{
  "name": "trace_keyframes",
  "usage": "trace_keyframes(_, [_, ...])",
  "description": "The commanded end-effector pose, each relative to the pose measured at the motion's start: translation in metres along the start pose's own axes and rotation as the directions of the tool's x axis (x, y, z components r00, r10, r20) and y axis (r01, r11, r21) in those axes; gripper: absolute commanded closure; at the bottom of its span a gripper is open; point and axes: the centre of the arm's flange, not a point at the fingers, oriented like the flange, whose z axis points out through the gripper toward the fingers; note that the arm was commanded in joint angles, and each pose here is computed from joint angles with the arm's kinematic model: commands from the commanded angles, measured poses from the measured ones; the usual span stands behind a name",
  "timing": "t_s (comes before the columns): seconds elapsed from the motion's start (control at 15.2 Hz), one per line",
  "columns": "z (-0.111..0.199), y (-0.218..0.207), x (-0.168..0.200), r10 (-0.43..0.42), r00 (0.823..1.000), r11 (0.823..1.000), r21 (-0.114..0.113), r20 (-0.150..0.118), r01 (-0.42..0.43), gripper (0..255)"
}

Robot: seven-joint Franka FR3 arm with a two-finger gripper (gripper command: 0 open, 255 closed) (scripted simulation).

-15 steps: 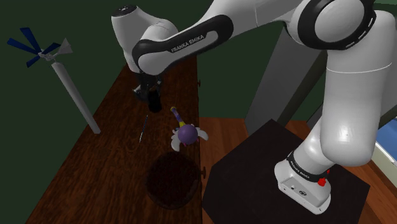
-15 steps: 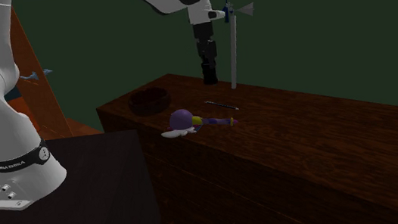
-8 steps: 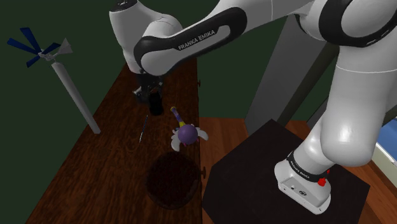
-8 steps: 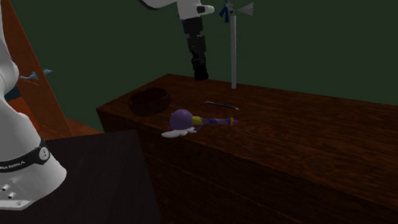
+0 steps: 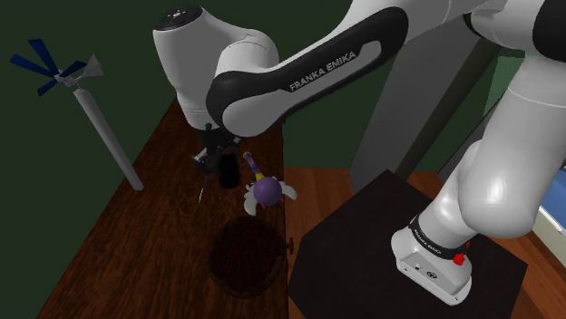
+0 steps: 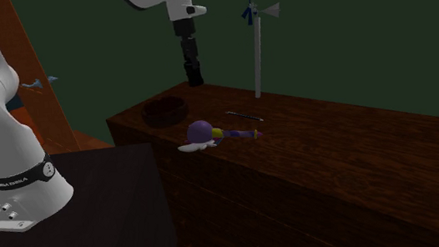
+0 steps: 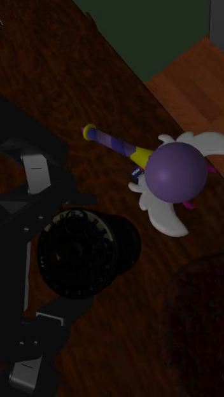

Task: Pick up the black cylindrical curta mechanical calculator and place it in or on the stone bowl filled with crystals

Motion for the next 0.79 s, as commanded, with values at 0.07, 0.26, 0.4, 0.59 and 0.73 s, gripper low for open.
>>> trace_keyframes(0.07, [-0.004,-0.02,-0.034,0.001,1.0,1.0,-0.001,0.0,-0.001,255])
trace_keyframes(0.26, [-0.011,-0.042,-0.066,0.001,1.0,1.0,-0.001,0.0,-0.001,255])
trace_keyframes(0.4, [-0.015,-0.056,-0.088,0.001,1.0,1.0,-0.001,0.0,-0.001,255])
trace_keyframes(0.59, [-0.022,-0.078,-0.121,0.001,1.0,1.0,-0.001,0.0,-0.001,255])
trace_keyframes(0.73, [-0.018,-0.083,-0.128,0.001,1.0,1.0,-0.001,0.0,-0.001,255])
